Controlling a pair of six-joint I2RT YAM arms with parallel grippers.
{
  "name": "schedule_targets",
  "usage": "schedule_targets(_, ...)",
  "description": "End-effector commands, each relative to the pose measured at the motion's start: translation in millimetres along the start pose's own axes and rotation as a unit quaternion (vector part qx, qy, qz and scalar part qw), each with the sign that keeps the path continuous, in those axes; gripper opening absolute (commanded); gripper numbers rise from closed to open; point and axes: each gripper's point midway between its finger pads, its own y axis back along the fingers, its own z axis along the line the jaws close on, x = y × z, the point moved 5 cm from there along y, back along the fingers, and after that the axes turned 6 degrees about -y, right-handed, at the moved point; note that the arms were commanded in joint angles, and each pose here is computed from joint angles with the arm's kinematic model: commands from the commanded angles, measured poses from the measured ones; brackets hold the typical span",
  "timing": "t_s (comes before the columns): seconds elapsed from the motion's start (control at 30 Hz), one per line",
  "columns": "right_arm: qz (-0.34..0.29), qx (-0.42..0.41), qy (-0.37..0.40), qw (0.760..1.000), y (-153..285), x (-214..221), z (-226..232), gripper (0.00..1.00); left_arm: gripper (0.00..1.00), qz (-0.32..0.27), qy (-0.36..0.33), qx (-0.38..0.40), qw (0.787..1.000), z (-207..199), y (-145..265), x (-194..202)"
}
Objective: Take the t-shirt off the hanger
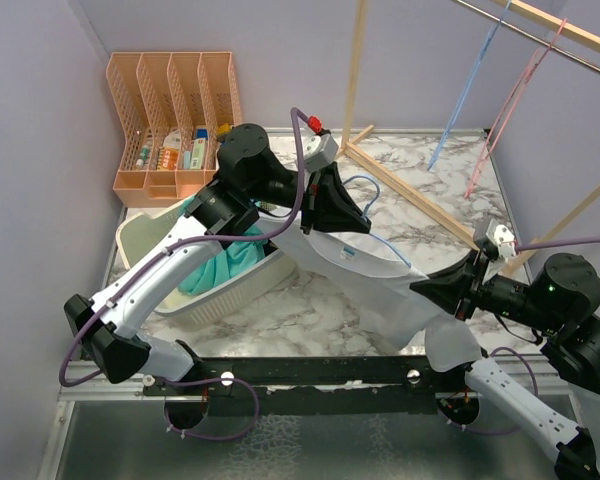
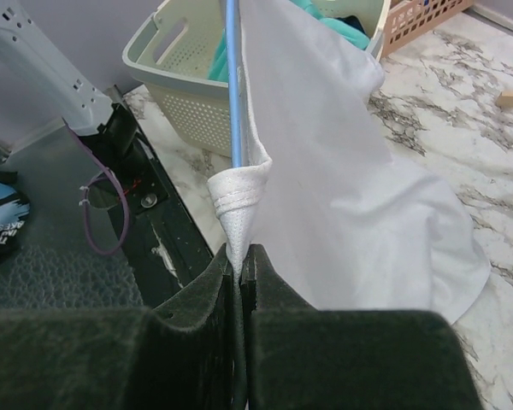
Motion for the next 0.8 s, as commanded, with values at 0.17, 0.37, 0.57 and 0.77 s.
schedule_targets(0.17, 0.002, 0.009, -0.011, 1.000, -4, 5, -4, 0.59, 0.00, -0.007, -0.077, -0.068, 0.995, -10, 15, -32)
schedule_targets(0.37, -0.003, 0.031, -0.016, 0.999, 7, 7, -4, 0.66, 0.00, -0.005, -0.116, -0.126, 0.985, -15, 34, -56)
schedule_targets(0.57, -0.030, 0.075, -0.009, 0.997, 21, 0, -8, 0.56, 0.00, -0.007, -0.138, -0.159, 0.978, -24, 46, -73)
schedule_targets(0.77, -0.054, 0.127, -0.009, 0.990, 30, -5, -17, 0.15, 0.00, -0.024, -0.159, -0.177, 0.971, -35, 53, -88)
